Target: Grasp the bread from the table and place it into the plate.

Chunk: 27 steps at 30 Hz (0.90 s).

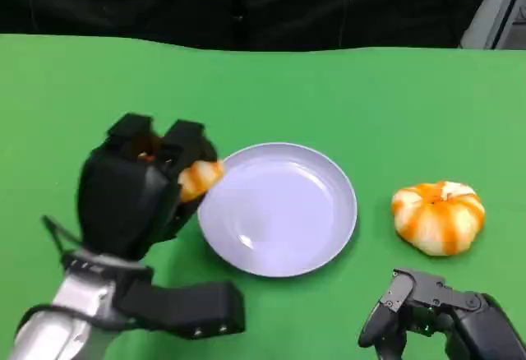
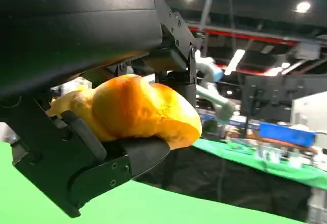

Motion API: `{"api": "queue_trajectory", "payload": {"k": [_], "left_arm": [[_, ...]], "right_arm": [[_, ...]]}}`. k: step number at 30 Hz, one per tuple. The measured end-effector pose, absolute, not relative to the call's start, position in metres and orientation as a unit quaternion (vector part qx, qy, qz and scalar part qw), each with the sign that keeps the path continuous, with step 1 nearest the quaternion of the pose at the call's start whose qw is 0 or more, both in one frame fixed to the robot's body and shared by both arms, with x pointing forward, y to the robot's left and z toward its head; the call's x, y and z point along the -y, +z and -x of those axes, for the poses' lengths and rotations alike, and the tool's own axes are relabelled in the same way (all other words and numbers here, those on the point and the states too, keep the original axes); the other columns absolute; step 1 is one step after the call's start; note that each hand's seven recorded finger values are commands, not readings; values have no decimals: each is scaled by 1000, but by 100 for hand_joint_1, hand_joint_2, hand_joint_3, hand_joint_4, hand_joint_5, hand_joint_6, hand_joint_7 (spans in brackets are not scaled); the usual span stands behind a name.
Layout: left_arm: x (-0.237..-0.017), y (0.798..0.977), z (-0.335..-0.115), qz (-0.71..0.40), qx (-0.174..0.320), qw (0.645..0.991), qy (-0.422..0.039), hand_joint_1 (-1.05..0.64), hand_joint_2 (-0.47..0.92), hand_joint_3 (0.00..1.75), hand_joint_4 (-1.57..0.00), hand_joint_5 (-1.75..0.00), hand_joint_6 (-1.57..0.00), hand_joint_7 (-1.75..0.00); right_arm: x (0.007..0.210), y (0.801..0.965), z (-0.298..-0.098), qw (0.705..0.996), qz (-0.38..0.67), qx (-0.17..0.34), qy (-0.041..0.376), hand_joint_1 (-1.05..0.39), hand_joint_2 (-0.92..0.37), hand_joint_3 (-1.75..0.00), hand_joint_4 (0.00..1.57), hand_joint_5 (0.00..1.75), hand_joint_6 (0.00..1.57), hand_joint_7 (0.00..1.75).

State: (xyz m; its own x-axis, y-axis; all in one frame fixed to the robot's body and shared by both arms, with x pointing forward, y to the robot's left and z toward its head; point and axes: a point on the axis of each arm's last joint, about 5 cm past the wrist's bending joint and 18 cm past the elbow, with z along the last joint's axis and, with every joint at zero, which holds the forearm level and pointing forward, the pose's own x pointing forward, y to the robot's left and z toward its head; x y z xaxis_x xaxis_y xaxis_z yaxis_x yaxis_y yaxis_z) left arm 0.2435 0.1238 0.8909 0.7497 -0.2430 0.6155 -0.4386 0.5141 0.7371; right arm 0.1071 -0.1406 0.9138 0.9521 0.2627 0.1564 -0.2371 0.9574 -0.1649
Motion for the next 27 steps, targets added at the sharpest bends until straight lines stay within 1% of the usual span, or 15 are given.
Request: {"api": "queue_trajectory", "payload": {"k": [2,6,9,12,15,18,19,20,21,22,23,24,25,26,27], "left_arm": [[-117,891,-248,-488,353,797,52,-24,23,140,-96,-175,-73,-174],[-98,893,-258,-477,364,800,29,-26,25,136,-96,-175,-78,-167],[-84,893,-264,-472,367,801,13,-27,26,129,-97,-175,-79,-169],[-71,892,-267,-468,364,805,-3,-24,24,127,-97,-175,-79,-170],[-61,889,-267,-463,358,811,-20,-23,25,124,-95,-175,-84,-153],[-58,887,-268,-462,343,817,-43,-21,33,112,-89,-168,-86,-133],[-58,888,-269,-464,335,818,-52,-22,37,108,-86,-161,-83,-125],[-58,888,-269,-466,330,819,-60,-22,48,94,-82,-146,-80,-105],[-57,889,-270,-465,321,822,-71,-23,57,82,-80,-135,-80,-89],[-57,891,-271,-465,304,826,-90,-25,61,76,-69,-125,-72,-78],[-57,892,-271,-465,290,830,-106,-29,73,54,-54,-98,-59,-56],[-57,893,-272,-469,274,830,-124,-30,82,37,-49,-80,-55,-39],[-58,895,-272,-478,255,827,-148,-35,88,26,-38,-65,-47,-26],[-58,897,-273,-486,240,824,-166,-42,90,23,-22,-54,-35,-17],[-59,899,-273,-496,225,819,-182,-45,91,22,-14,-48,-29,-12]], "right_arm": [[140,913,-107,985,72,88,127,0,-36,-130,75,169,76,137],[140,913,-107,985,73,88,127,-1,-36,-130,75,169,76,136],[140,913,-107,985,74,88,127,-1,-36,-129,74,169,77,136],[140,913,-107,985,73,88,127,-1,-37,-128,74,169,77,136],[139,913,-106,985,72,89,128,-2,-37,-128,74,170,76,137],[139,913,-106,985,72,91,129,-2,-36,-129,74,170,77,137],[139,913,-106,985,72,92,129,-2,-36,-129,74,170,77,137],[139,913,-106,985,73,92,129,-2,-36,-129,74,170,77,137],[139,913,-106,985,74,92,129,-2,-36,-129,74,169,77,137],[139,913,-106,985,75,92,129,-2,-36,-129,74,169,77,137],[139,913,-106,985,76,92,128,-2,-36,-130,74,169,77,136],[139,913,-106,984,77,93,128,-1,-36,-130,74,169,77,136],[139,913,-106,984,77,93,128,-1,-36,-130,74,169,77,136],[139,913,-106,984,77,93,128,-1,-36,-130,74,169,77,136],[139,913,-106,984,78,94,128,-1,-36,-130,74,169,77,136]]}}
